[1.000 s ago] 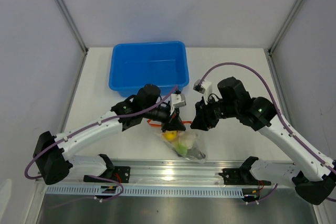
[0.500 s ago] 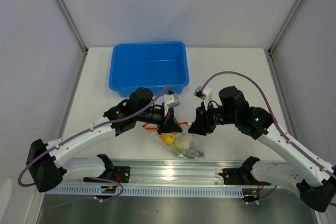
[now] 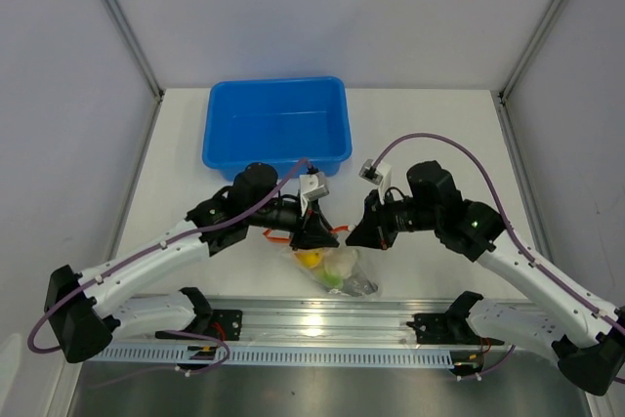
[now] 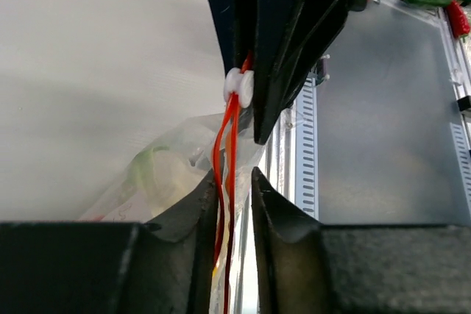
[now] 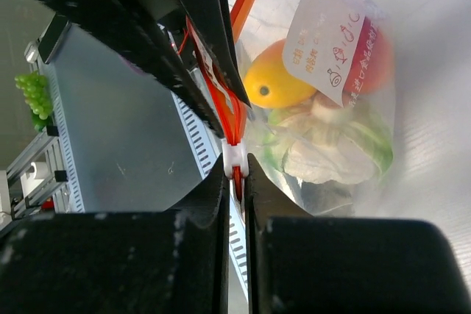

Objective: Place the food in the zip-top bag and seal the zipper
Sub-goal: Adjust the zipper food storage bag at the center of the board.

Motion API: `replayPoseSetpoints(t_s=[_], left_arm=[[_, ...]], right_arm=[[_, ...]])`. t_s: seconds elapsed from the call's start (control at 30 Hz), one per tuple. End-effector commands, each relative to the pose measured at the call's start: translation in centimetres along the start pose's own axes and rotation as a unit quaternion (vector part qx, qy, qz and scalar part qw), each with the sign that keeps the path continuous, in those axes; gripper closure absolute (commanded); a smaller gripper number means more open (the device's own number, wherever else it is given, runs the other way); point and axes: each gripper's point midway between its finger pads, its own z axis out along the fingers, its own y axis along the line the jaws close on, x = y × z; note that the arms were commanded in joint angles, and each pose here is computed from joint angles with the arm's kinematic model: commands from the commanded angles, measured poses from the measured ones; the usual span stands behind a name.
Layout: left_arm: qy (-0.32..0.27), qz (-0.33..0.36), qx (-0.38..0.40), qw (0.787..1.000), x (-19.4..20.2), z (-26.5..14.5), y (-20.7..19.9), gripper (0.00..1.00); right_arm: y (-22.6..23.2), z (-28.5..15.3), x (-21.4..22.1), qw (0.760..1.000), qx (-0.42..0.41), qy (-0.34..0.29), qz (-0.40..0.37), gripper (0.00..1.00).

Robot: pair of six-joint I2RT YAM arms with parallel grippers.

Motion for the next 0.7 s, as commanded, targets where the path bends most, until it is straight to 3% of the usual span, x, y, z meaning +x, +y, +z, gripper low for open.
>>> replayPoseSetpoints(t_s=[0.0,0.03,0.1,0.17,0.2,0.27,0.37,0.67], left_arm=[[-0.043,0.035,0.019,0.998,-2.9,-0.8,-1.3,0.72],[-0.047,0.039,0.022,0.998,-3.5,-0.9,-1.5,0.68],[-0.046,0.043,0.028,0.998,-3.9,-0.7,-1.6,0.69],[-0.03,0.037,0.03,0.998,-3.8,-0.1,-1.2,0.85],[-0.021,0.03,0.031,0.999,-3.4,0.1,-1.0,0.99],[-0.001,0.016,0.031,0.999,-2.6,0.7,-0.4,0.99],[0.003,0.01,0.019,1.0,-2.1,0.9,0.2,1.0],[-0.022,0.023,0.014,0.999,-2.4,0.0,-0.3,0.99]], right_arm=[[0.9,-0.2,-1.3,0.999,-0.018,-0.032,-0.016,1.0],[0.9,-0.2,-1.3,0.999,-0.019,-0.031,-0.015,1.0],[1.1,-0.2,-1.4,0.999,-0.023,-0.033,-0.015,1.0],[1.1,-0.2,-1.4,0.999,-0.024,-0.034,-0.015,1.0],[1.2,-0.3,-1.5,0.999,-0.024,-0.037,-0.017,1.0],[1.2,-0.5,-1.6,0.999,-0.02,-0.038,-0.016,1.0],[1.1,-0.5,-1.2,0.999,-0.016,-0.03,-0.01,0.82],[0.5,-0.6,-0.5,0.999,-0.003,-0.037,-0.001,0.88]])
